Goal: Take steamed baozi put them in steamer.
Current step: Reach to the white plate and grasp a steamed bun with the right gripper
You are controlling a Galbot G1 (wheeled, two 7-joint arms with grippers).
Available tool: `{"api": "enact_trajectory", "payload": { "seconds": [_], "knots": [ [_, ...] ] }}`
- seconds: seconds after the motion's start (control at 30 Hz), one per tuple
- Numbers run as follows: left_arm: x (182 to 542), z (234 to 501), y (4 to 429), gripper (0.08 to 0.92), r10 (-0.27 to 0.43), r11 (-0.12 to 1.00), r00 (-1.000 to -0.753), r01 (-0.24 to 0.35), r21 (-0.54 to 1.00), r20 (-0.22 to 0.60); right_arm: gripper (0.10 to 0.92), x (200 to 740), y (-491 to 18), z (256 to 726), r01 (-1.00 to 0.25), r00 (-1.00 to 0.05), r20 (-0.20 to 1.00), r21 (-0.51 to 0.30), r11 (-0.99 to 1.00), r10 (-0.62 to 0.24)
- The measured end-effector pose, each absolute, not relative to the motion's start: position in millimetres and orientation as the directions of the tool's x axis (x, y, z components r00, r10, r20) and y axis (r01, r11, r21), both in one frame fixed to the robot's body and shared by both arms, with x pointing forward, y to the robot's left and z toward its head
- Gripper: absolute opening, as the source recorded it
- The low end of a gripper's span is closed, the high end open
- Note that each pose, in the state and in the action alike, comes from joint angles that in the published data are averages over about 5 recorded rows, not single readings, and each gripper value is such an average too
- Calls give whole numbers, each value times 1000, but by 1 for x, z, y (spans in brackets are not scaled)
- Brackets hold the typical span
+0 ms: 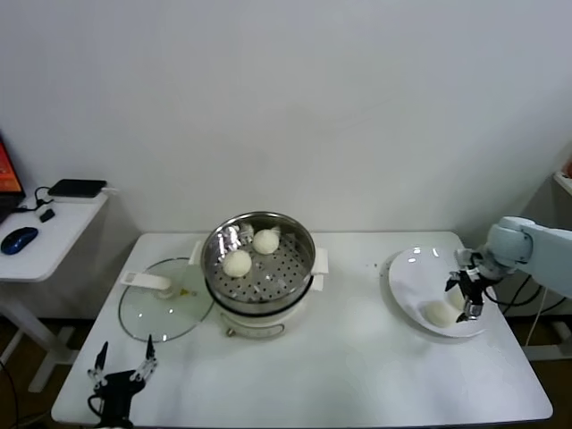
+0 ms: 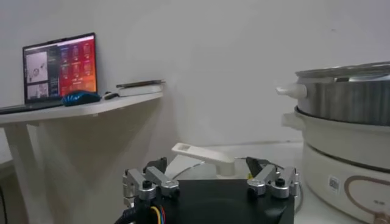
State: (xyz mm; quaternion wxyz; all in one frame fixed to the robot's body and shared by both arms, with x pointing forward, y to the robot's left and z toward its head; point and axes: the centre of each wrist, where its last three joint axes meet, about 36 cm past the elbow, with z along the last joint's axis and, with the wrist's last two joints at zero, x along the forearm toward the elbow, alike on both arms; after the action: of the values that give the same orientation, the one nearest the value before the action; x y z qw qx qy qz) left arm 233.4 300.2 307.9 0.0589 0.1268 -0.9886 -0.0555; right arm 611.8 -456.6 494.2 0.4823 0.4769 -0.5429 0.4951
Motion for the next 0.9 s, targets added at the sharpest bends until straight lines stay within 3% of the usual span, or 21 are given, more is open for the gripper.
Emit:
{"api": "enact_trajectory", "payload": {
  "seconds": [0.6, 0.9],
  "knots": [
    [233, 308, 300, 823, -256, 961, -961, -242, 136, 100, 820, 620, -451, 465, -994, -85, 995, -81, 73, -46],
    [232, 308, 300, 823, -257, 960, -961, -242, 138, 99, 702, 621, -448, 461, -995, -73, 996, -69, 69, -54]
  ]
}}
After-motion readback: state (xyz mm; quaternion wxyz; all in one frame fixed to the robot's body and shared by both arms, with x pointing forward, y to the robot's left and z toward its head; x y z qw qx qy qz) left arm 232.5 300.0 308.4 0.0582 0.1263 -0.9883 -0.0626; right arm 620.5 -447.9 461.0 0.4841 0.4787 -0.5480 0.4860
